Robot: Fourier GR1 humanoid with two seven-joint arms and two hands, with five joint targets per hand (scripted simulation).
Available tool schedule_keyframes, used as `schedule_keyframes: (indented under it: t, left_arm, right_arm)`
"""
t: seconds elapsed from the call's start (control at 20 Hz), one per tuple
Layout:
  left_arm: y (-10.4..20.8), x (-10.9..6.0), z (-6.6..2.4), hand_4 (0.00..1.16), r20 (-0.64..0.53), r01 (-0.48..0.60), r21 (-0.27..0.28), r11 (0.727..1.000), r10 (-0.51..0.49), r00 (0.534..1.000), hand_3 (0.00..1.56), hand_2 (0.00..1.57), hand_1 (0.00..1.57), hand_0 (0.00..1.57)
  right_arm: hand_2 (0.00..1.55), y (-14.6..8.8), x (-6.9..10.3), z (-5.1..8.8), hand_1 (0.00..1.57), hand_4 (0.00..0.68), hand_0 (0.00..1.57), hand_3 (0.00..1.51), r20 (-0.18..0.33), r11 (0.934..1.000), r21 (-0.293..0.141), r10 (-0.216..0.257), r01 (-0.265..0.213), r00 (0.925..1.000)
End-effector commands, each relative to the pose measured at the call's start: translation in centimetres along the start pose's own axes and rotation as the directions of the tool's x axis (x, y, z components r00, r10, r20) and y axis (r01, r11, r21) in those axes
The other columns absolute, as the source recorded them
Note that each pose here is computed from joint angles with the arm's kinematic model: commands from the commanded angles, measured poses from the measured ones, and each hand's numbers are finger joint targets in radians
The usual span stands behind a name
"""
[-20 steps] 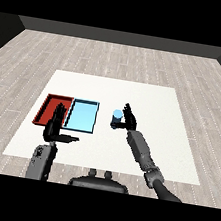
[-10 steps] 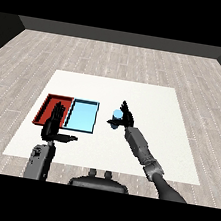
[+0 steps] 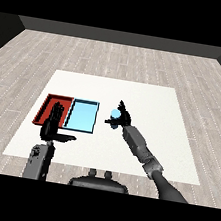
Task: Pick the blue can and put it in the blue box
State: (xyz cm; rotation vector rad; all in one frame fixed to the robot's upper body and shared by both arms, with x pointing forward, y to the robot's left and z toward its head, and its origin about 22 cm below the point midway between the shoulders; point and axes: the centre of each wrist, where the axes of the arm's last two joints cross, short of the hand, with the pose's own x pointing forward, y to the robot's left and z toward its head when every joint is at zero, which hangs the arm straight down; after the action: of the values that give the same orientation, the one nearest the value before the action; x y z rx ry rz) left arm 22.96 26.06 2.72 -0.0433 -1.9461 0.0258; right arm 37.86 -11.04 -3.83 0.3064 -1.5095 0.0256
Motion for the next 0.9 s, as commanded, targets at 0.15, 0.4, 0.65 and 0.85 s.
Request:
schedule_keyframes:
  t: [0.15, 0.4, 0.65, 0.85]
  left_arm:
    - [-0.1, 0.3, 0.03, 0.00, 0.006, 0.010, 0.029, 1.000, -0.011, 1.000, 0.00, 0.00, 0.00, 0.00]
    - [-0.5, -0.4, 1.03, 0.00, 0.007, 0.006, 0.031, 1.000, -0.006, 1.000, 0.00, 0.00, 0.00, 0.00]
    - [-0.5, -0.9, 0.29, 0.00, 0.004, -0.003, 0.038, 0.999, 0.003, 1.000, 0.00, 0.00, 0.00, 0.00]
    - [0.7, 0.4, 0.30, 0.00, -0.015, 0.006, 0.035, 0.999, -0.005, 1.000, 0.00, 0.00, 0.00, 0.00]
  right_arm:
    - [0.00, 0.0, -1.9, 1.4, 0.00, 0.000, 0.00, 0.00, -0.017, 1.0000, 0.003, 0.009, -0.009, 0.9998]
    - [0.72, 1.4, -0.8, 0.7, 0.55, 0.000, 0.55, 0.62, -0.074, 0.9914, -0.118, 0.048, -0.056, 0.9961]
    - [1.55, 1.7, 0.2, -0.5, 1.51, 0.542, 1.51, 1.51, -0.159, 0.9279, -0.132, 0.327, -0.349, 0.9314]
    - [1.53, 0.7, -0.6, -0.2, 1.45, 0.523, 1.45, 1.50, -0.205, 0.8880, -0.132, 0.411, -0.441, 0.8885]
